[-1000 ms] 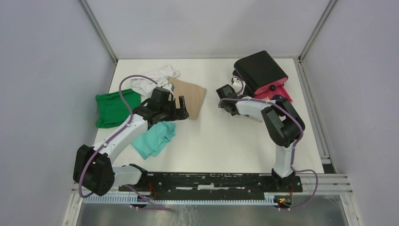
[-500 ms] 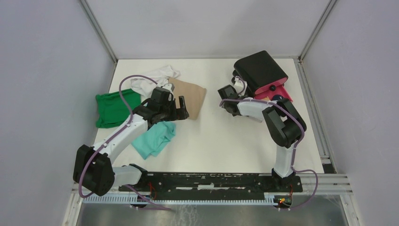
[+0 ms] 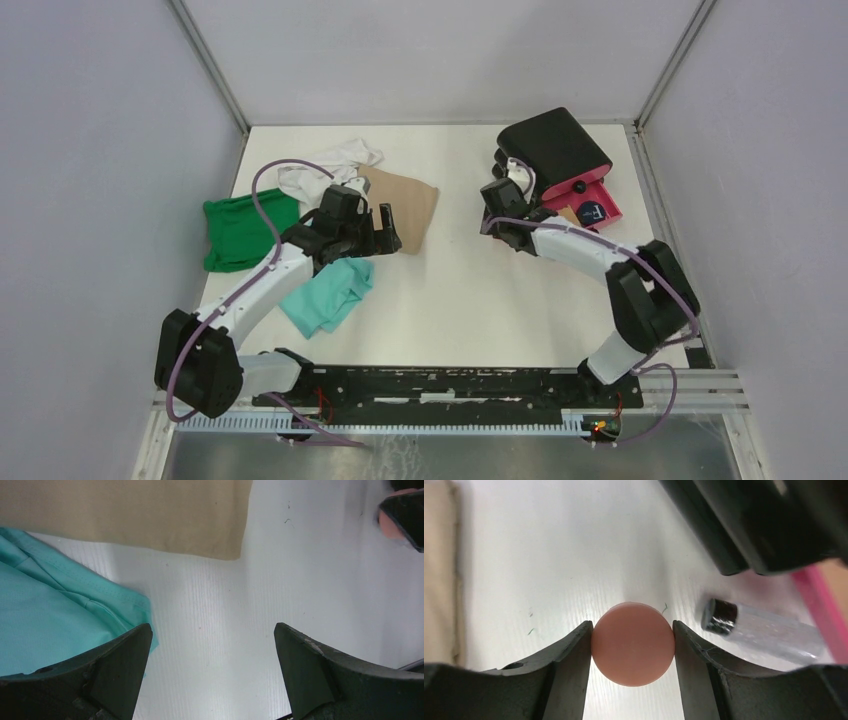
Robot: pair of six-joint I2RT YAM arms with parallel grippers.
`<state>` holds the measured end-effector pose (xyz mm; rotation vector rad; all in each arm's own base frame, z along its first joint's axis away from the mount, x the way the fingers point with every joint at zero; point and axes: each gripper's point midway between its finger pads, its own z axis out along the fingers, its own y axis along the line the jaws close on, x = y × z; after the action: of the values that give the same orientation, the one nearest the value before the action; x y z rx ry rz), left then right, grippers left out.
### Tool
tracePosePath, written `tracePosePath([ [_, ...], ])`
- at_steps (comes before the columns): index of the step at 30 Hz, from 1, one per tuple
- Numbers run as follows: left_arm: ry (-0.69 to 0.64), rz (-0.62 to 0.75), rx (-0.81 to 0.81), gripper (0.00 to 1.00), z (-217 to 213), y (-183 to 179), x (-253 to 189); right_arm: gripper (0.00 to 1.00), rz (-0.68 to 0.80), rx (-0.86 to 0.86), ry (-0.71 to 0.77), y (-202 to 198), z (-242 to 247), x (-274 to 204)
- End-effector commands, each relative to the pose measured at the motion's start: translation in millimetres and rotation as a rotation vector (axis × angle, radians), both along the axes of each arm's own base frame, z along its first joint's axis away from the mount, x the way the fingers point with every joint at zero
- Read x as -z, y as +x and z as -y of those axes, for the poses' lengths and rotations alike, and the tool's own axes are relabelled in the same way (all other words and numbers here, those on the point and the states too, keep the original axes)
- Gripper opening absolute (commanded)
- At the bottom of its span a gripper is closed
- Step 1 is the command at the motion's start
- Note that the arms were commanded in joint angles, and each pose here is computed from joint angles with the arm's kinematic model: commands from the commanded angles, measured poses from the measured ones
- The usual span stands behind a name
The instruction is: Organize the makeup
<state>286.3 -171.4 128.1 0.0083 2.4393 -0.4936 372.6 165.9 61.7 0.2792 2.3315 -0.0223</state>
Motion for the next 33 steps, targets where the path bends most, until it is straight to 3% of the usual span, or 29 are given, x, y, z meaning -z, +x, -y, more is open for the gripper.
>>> tracePosePath([
  [1, -0.005, 0.059, 0.02, 0.99, -0.7, 4.9, -14.2, 0.5, 0.058, -0.105, -0.002, -18.8, 8.3, -52.1],
  [6, -0.007, 0.067, 0.022, 0.99, -0.2, 5.7, -16.4, 0.51, 0.075, -0.128, -0.008, -49.6, 32.2, -85.5],
  [15, -0.011, 0.079, 0.026, 0.99, 0.5, 7.0, -20.4, 0.52, 0.093, 0.007, -0.013, -70.6, 104.1, -122.1],
  [33, -0.002, 0.062, 0.025, 0.99, -1.5, 3.9, -12.2, 0.54, 0.062, 0.179, 0.027, -3.6, 153.0, -94.3],
])
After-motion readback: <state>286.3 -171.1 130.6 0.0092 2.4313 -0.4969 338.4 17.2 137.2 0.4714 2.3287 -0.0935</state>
